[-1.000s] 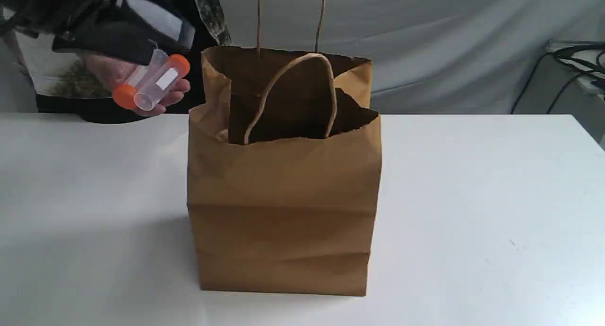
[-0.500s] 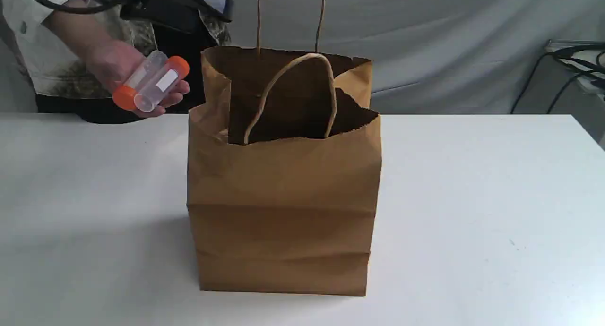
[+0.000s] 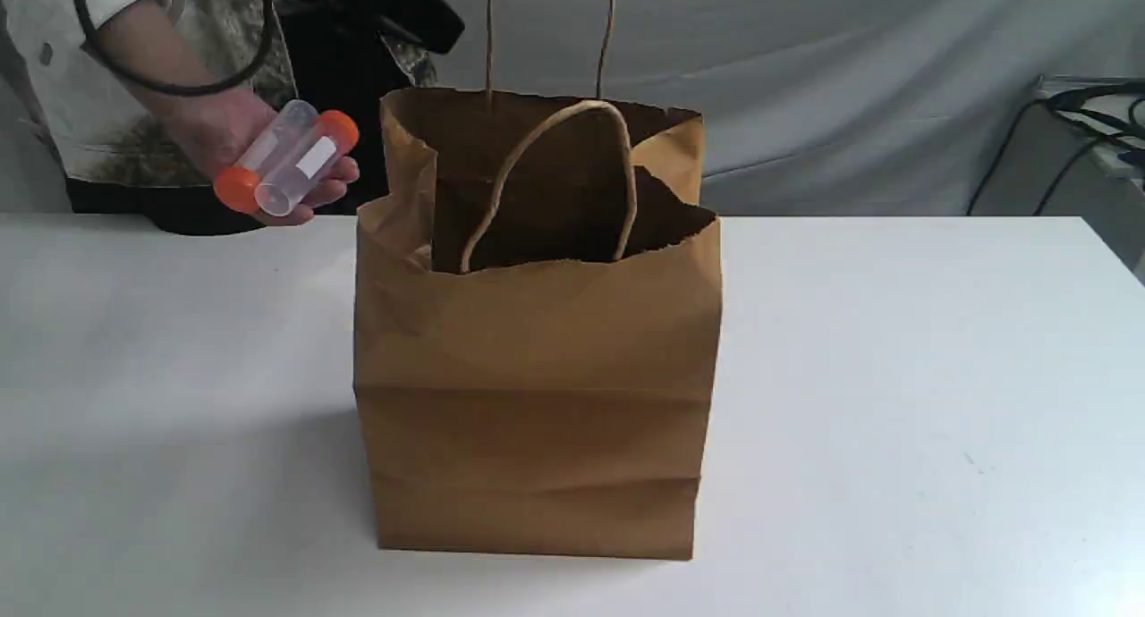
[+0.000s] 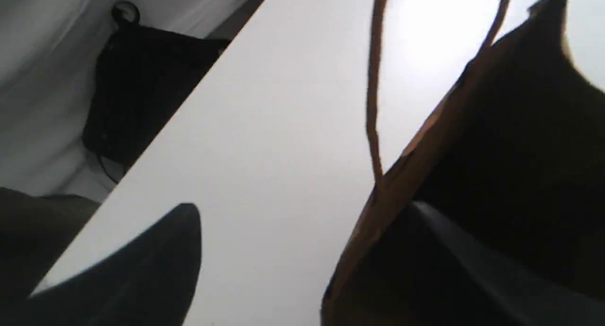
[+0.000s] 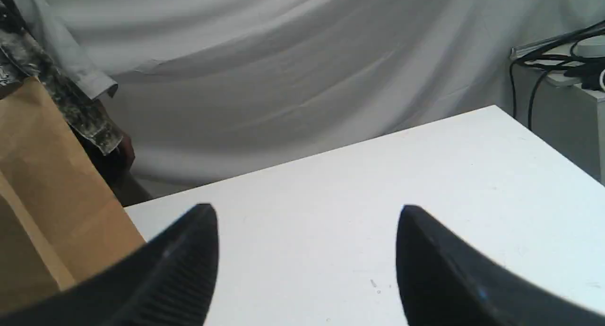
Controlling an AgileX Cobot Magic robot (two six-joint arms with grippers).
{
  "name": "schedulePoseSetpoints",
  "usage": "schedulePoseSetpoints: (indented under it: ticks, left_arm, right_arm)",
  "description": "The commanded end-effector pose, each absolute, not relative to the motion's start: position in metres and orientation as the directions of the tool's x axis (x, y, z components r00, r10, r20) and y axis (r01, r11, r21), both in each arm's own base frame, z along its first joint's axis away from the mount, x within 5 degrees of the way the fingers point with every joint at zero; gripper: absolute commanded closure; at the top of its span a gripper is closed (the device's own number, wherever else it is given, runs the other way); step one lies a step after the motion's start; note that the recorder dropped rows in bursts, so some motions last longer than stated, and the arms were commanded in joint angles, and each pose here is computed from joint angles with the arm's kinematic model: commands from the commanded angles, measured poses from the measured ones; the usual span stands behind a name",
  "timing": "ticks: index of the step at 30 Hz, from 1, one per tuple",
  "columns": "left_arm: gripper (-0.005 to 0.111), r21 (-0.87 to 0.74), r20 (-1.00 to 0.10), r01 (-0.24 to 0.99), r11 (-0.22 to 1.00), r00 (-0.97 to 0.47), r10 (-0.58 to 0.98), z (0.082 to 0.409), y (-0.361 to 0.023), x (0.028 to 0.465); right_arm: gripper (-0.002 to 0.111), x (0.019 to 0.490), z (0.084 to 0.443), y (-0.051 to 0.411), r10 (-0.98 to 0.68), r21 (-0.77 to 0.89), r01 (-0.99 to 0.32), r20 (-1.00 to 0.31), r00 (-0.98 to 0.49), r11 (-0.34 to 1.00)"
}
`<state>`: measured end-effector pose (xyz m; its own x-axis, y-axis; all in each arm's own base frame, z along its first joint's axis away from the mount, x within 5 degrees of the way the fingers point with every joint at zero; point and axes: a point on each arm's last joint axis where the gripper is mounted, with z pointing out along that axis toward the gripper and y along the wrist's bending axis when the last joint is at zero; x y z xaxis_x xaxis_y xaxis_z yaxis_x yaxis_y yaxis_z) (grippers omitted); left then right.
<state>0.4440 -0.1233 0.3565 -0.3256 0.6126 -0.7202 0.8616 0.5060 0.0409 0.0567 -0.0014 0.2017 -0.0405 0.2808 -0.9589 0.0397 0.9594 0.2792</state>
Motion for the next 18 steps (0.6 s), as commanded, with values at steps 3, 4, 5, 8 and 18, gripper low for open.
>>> schedulePoseSetpoints:
  ticks: [3, 4, 5, 8, 18]
  left_arm:
    - [0.044, 0.053, -0.691, 0.879, 0.474, -0.31, 0.652, 0.34, -0.13, 0.45]
    - [0.044, 0.059, -0.682, 0.879, 0.473, -0.31, 0.662, 0.338, -0.13, 0.451]
    - [0.044, 0.062, -0.674, 0.878, 0.474, -0.313, 0.669, 0.335, -0.129, 0.452]
    - [0.044, 0.055, -0.674, 0.878, 0.476, -0.319, 0.666, 0.332, -0.129, 0.454]
    - [0.044, 0.029, -0.647, 0.858, 0.513, -0.375, 0.664, 0.322, -0.127, 0.458]
  right_arm:
    - [0.053, 0.056, 0.201, -0.002, 0.281, 0.279, 0.044, -0.959, -0.039, 0.959]
    - [0.053, 0.056, 0.201, -0.002, 0.281, 0.279, 0.044, -0.959, -0.039, 0.959]
    - [0.053, 0.056, 0.201, -0.002, 0.281, 0.279, 0.044, -0.959, -0.039, 0.959]
    - [0.053, 0.056, 0.201, -0.002, 0.281, 0.279, 0.045, -0.959, -0.041, 0.959]
    - [0.053, 0.056, 0.201, -0.002, 0.281, 0.279, 0.045, -0.959, -0.041, 0.959]
